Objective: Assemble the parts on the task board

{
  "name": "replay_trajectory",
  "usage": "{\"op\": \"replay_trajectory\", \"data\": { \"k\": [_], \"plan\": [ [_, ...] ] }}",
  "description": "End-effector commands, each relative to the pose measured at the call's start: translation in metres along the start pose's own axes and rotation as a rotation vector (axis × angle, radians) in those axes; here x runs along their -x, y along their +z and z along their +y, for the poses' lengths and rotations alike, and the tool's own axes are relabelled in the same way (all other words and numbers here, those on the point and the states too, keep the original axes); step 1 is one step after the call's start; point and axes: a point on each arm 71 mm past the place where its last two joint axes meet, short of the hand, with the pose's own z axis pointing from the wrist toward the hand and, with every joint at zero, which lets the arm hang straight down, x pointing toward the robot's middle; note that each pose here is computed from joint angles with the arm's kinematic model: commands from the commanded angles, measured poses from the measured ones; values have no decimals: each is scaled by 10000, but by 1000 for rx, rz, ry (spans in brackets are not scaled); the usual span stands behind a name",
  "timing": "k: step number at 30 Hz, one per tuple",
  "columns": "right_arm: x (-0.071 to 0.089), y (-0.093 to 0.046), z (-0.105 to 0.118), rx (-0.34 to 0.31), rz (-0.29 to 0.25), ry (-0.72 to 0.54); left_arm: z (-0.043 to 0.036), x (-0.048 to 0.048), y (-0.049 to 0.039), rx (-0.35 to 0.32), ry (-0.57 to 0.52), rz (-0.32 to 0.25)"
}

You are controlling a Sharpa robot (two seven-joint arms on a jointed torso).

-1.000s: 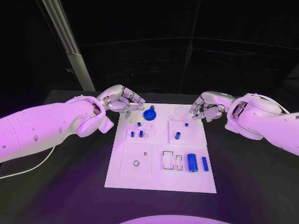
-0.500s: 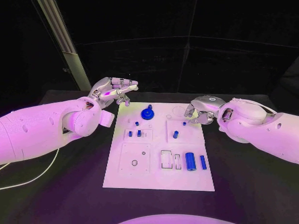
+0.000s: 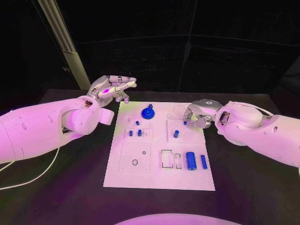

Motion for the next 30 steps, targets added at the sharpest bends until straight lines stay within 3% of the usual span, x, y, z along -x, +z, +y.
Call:
{"op": "replay_trajectory", "data": {
  "k": [1, 21, 30],
  "plan": [
    [5, 11, 21, 13, 3, -12, -20, 16, 3, -18, -12, -6],
    [-80, 70, 79, 21, 76, -10, -13, 41, 4, -8, -9, -13],
    [-90, 89, 101, 18, 80, -11, -12, 43, 5, -5, -8, -15]
  ]
}}
